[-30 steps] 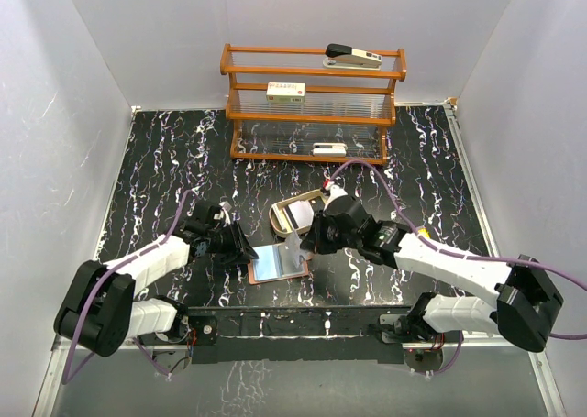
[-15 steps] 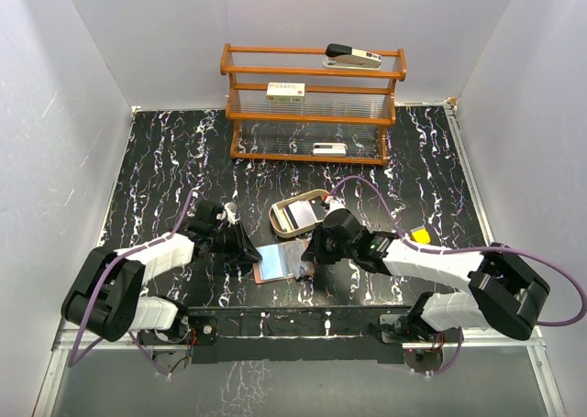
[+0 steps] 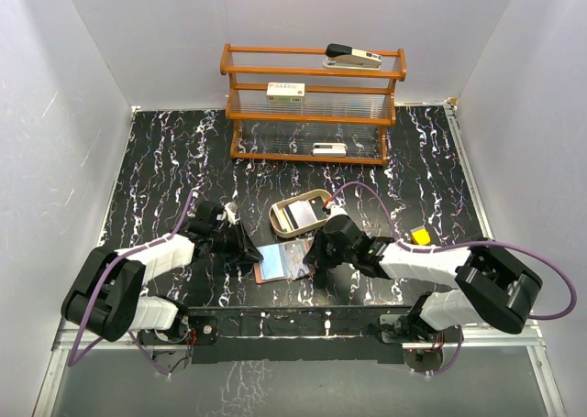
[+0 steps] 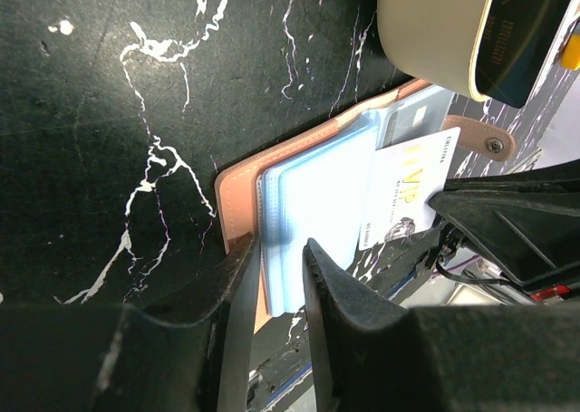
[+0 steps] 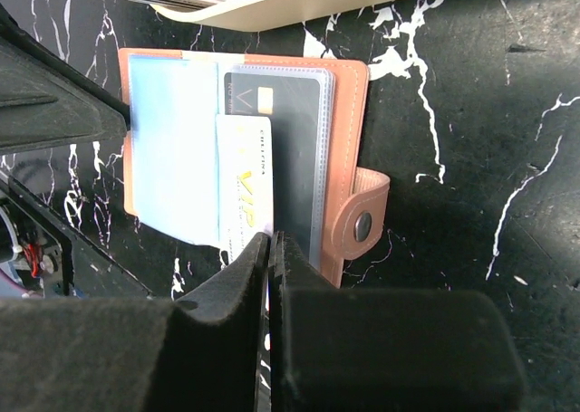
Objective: Put the credit cards into the card holder
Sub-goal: Insert the credit card into the card holder.
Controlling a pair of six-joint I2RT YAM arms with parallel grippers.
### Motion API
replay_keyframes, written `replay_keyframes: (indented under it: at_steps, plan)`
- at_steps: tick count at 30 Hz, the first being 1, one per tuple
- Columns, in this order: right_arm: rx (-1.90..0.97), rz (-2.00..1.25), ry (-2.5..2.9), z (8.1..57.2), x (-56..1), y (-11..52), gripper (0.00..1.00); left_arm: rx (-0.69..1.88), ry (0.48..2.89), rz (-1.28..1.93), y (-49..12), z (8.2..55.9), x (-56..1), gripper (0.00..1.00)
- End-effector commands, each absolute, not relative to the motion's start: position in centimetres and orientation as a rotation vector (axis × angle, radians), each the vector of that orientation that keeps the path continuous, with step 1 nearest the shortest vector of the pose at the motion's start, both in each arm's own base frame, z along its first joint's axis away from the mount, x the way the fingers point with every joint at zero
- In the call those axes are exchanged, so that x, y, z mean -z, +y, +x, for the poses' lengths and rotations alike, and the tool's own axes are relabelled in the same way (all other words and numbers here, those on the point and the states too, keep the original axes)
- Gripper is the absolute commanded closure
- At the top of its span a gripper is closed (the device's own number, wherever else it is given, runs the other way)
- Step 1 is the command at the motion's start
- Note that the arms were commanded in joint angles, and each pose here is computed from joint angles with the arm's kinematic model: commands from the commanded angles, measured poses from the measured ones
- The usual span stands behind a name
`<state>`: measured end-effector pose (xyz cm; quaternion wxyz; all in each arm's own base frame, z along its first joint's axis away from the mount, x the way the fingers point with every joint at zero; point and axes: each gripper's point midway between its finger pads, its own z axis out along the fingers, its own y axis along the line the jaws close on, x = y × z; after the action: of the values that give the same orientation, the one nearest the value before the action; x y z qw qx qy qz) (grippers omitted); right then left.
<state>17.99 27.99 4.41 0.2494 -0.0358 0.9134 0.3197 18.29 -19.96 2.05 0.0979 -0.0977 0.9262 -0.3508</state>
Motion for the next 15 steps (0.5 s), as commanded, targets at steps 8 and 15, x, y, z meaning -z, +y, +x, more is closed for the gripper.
replay_keyframes:
  at_steps: [8, 15]
  plan:
    - [-0.886, -0.103, 2.431, 19.41, -5.02, 29.28, 1.00, 0.942, 2.780, -0.299, -18.90, 17.56, -0.49, 0.72]
    - [-0.884, -0.101, 2.430, 19.89, -5.13, 29.78, 1.00, 0.924, 2.785, -0.305, -18.66, 17.46, -0.05, 0.73]
